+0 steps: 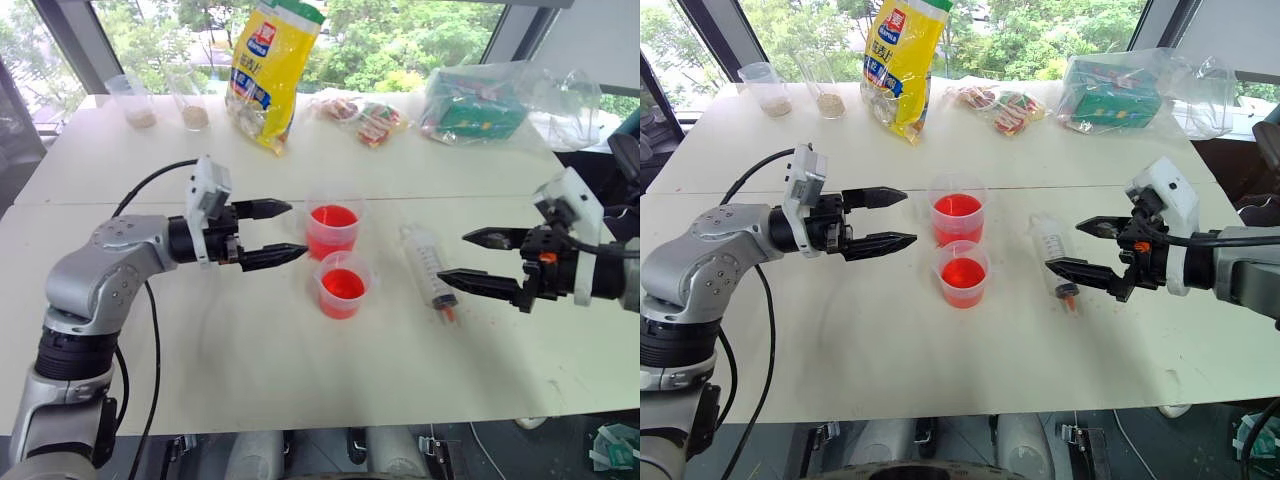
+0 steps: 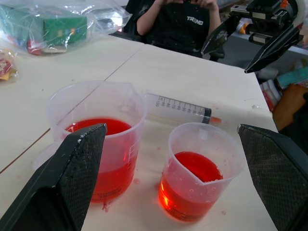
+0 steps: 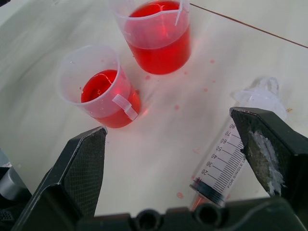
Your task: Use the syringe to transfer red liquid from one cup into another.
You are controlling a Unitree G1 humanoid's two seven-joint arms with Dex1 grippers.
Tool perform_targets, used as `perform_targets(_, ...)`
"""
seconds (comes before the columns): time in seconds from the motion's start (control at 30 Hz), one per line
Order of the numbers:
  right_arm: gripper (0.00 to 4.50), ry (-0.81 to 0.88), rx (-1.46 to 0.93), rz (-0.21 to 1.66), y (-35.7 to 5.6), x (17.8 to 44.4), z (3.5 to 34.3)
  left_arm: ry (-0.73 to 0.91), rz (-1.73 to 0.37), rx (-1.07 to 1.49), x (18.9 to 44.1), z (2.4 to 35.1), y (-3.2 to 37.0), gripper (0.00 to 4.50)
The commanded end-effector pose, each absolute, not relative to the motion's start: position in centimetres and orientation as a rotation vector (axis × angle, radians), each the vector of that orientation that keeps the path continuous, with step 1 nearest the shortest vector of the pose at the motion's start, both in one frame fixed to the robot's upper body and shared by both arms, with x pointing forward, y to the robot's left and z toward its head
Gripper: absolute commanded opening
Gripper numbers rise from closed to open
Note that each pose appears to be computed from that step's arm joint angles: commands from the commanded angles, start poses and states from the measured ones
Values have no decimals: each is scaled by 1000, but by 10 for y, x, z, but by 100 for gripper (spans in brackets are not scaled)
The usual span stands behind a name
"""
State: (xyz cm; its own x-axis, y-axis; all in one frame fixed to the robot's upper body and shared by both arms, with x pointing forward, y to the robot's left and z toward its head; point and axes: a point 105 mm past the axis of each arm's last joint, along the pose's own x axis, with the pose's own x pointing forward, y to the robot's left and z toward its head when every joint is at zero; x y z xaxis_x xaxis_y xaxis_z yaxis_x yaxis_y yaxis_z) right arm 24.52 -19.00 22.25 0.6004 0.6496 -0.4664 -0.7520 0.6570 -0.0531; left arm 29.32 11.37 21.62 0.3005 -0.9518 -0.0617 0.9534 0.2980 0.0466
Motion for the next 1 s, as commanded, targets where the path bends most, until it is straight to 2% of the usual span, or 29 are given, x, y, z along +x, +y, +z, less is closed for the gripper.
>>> perform_targets(0.03, 447, 407, -274, 831, -187, 243, 230, -13, -1271, 89, 292, 225, 114, 450)
perform_targets(0.7, 447, 544, -261, 730, -194, 258, 211, -35, -1253, 80, 291, 222, 114, 450)
perform_targets(1.0, 447, 687, -226, 601, -193, 296, 182, -55, -1248, 88, 294, 225, 108, 450)
